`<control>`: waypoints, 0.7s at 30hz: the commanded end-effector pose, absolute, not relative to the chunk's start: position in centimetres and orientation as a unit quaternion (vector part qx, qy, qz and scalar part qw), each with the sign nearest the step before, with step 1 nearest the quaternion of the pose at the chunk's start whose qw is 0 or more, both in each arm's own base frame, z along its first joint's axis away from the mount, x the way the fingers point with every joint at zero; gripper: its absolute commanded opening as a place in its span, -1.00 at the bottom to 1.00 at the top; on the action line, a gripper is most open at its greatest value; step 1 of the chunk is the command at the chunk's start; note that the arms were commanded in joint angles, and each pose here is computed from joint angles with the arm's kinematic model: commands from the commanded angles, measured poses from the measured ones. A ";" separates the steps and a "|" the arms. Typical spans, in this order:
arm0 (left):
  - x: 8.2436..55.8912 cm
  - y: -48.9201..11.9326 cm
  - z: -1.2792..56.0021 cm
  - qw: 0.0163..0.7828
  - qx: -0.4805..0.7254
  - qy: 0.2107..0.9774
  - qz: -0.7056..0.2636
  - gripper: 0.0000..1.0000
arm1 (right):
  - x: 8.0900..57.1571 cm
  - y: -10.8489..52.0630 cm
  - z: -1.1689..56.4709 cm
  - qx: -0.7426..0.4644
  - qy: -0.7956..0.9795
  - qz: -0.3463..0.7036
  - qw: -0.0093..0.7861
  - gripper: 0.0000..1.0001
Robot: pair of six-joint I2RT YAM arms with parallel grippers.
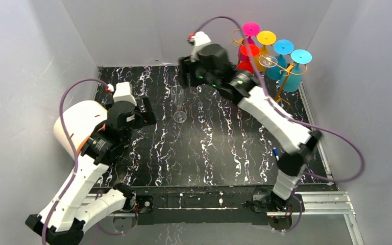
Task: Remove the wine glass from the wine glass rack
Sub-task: Place the wine glass at the center of the board, then pick up the wine glass from the wine rack.
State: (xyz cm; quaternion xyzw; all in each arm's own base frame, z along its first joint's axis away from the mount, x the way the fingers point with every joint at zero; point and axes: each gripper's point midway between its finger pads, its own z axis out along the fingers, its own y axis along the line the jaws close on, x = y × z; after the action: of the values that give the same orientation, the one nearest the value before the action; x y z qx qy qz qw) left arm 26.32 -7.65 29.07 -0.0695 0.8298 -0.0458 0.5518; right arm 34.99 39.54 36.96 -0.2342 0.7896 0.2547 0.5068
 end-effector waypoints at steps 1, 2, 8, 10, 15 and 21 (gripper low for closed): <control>27.0 -9.0 27.1 0.506 -0.030 0.861 -0.036 0.97 | 33.8 31.3 40.7 -0.097 0.795 0.285 0.526 0.42; 27.1 -9.2 27.0 0.504 -0.029 0.862 -0.039 0.97 | 33.4 29.8 40.7 -0.072 0.800 0.301 0.514 0.43; 27.0 -10.4 27.4 0.509 -0.013 0.858 -0.073 0.97 | 32.4 23.0 43.2 -0.003 0.788 0.334 0.517 0.41; 26.9 -10.4 27.2 0.507 -0.011 0.859 -0.072 0.97 | 32.5 21.4 42.9 0.004 0.797 0.315 0.515 0.41; 26.8 -10.2 27.4 0.509 -0.017 0.858 -0.071 0.97 | 34.0 18.0 42.8 0.082 0.781 0.285 0.550 0.37; 26.9 -11.0 27.6 0.502 0.009 0.861 -0.081 0.97 | 36.8 14.1 43.8 0.127 0.748 0.259 0.597 0.27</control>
State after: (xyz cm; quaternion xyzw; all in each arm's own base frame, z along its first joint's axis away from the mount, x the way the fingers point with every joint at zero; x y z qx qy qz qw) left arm 26.91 -10.55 26.51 -0.0099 0.8642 -0.0697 0.4981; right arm 34.53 16.91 39.62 0.0846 0.7983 0.2637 0.5349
